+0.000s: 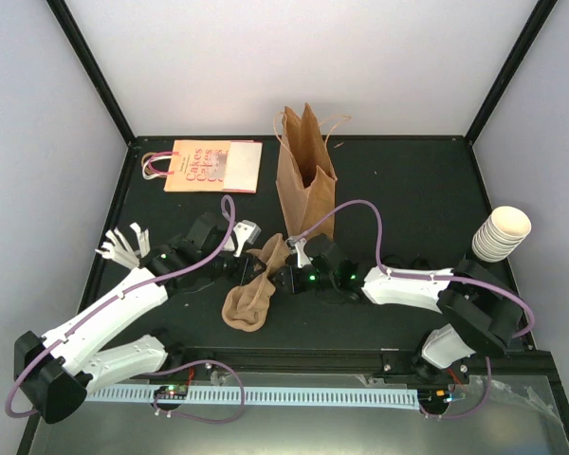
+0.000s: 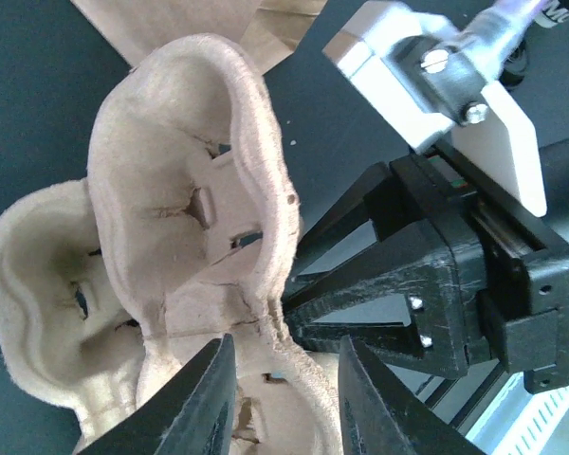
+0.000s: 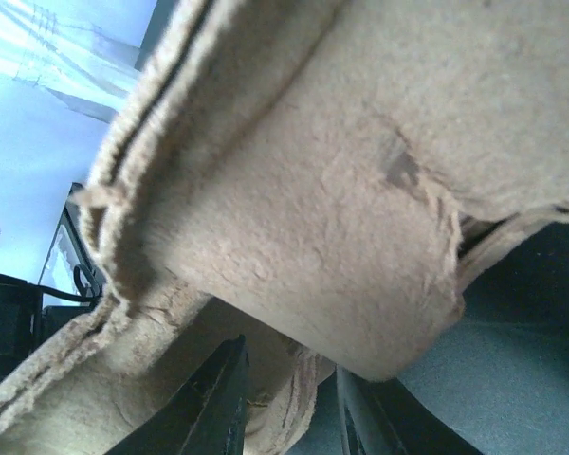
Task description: Pack the takeout coffee
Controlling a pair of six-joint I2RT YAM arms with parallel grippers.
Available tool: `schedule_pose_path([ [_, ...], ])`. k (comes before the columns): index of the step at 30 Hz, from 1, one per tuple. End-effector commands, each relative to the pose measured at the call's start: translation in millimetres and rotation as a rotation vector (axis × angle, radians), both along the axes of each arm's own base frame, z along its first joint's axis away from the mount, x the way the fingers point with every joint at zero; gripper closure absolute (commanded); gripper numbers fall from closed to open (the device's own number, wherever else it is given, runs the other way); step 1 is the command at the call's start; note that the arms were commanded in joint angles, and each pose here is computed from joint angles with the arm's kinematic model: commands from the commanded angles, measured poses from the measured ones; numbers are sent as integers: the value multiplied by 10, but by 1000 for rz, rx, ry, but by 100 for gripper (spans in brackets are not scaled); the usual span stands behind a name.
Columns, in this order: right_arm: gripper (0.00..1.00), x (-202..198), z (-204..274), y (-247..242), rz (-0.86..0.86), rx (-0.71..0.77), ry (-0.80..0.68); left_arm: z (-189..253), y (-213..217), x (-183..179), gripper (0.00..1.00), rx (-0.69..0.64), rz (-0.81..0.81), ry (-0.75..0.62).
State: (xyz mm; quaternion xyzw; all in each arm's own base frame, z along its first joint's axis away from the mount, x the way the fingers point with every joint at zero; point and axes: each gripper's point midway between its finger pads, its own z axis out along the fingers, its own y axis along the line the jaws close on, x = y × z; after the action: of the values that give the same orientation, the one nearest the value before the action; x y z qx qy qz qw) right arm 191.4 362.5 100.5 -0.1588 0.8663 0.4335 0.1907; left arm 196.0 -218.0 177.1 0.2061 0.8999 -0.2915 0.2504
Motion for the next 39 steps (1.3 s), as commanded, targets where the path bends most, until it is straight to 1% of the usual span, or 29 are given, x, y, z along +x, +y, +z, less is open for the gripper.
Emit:
schedule_pose_path([
  [1,70,43,189,113,18,48,-40,10,90,-7,64,31,40,8],
  [3,70,48,197,115,18,47,-44,-18,99,-24,63,42,38,23],
  [6,70,53,198,115,17,44,-45,-78,90,-68,65,56,24,65],
  [12,70,56,213,124,21,43,-48,-170,1,-189,71,38,-24,202],
  [16,70,62,234,127,22,43,-54,-167,-76,-248,69,-17,-56,257],
  [24,70,57,237,128,27,41,-55,-1,-138,-269,66,-163,-72,274],
  [27,70,57,251,137,31,45,-58,3,-164,-313,66,-205,-79,306],
  [31,70,41,263,163,44,51,-55,-81,-128,-348,65,-191,-50,346],
  [39,71,50,278,133,18,64,-50,-215,-19,-477,58,-156,-15,384],
])
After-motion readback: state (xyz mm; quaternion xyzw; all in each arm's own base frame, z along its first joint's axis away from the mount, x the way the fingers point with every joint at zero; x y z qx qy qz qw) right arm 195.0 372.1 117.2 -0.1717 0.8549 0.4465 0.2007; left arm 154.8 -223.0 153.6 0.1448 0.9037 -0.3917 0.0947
